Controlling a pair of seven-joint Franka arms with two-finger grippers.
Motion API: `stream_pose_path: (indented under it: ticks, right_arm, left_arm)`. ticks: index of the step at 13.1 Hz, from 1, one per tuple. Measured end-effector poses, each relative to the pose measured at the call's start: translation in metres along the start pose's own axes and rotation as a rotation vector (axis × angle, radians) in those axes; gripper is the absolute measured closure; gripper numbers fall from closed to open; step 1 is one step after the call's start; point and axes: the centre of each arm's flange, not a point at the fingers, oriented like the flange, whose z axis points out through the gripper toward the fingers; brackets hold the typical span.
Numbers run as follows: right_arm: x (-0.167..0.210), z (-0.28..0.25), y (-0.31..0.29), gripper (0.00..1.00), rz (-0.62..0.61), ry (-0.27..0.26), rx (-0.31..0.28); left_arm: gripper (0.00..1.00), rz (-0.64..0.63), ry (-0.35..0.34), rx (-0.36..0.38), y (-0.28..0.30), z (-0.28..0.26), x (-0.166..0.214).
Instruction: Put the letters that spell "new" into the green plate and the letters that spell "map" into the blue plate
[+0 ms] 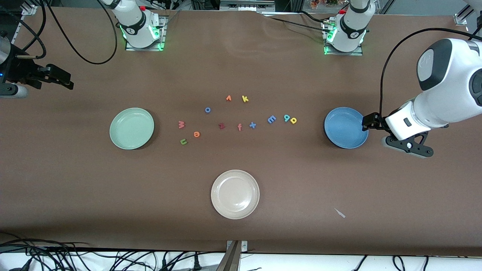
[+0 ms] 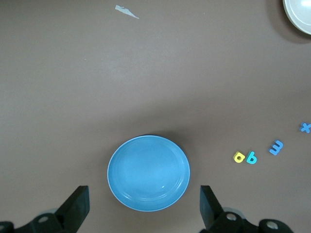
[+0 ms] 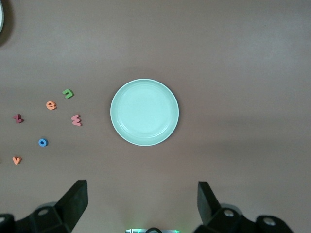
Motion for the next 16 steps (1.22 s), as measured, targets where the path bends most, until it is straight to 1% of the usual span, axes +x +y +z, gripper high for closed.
stream_pose_path:
  ticks: [6,7,9,10,11,12,13,14,15,16]
  right_arm:
    - [0.0,0.0,0.0,0.0,0.0,0.0,0.0]
    - [0.0,0.0,0.0,0.0,0.0,0.0,0.0]
    - [0.0,0.0,0.0,0.0,0.0,0.0,0.0]
    - [0.0,0.0,0.0,0.0,0.0,0.0,0.0]
    - [0.0,0.0,0.0,0.0,0.0,0.0,0.0]
    - [0.0,0.0,0.0,0.0,0.0,0.0,0.0]
    - [0.0,0.0,0.0,0.0,0.0,0.0,0.0]
    - [0.0,0.0,0.0,0.0,0.0,0.0,0.0]
    - [0.0,0.0,0.0,0.0,0.0,0.0,0.0]
    - [0.0,0.0,0.0,0.0,0.0,0.0,0.0]
  left_arm:
    - [0.0,0.002,0.001,0.0,0.0,0.0,0.0001]
    - [0.04,0.002,0.0,0.0,0.0,0.0002,0.0]
    - [0.24,0.002,-0.002,0.0,0.0001,0.0012,-0.0001]
    - [0.37,0.003,-0.003,-0.001,0.0004,0.0017,-0.0001]
    - [0.46,0.003,-0.004,-0.001,0.0004,0.0021,-0.0001]
    - [0.57,0.003,-0.004,-0.001,0.0004,0.0024,-0.0002]
    - [0.66,0.003,-0.005,-0.001,0.0004,0.0026,-0.0002]
    - [0.78,0.003,-0.005,-0.001,0.0004,0.0029,-0.0003]
    - [0.87,0.003,-0.006,-0.001,0.0004,0.0031,-0.0003]
    - [0.99,0.004,-0.006,-0.001,0.0004,0.0033,-0.0003]
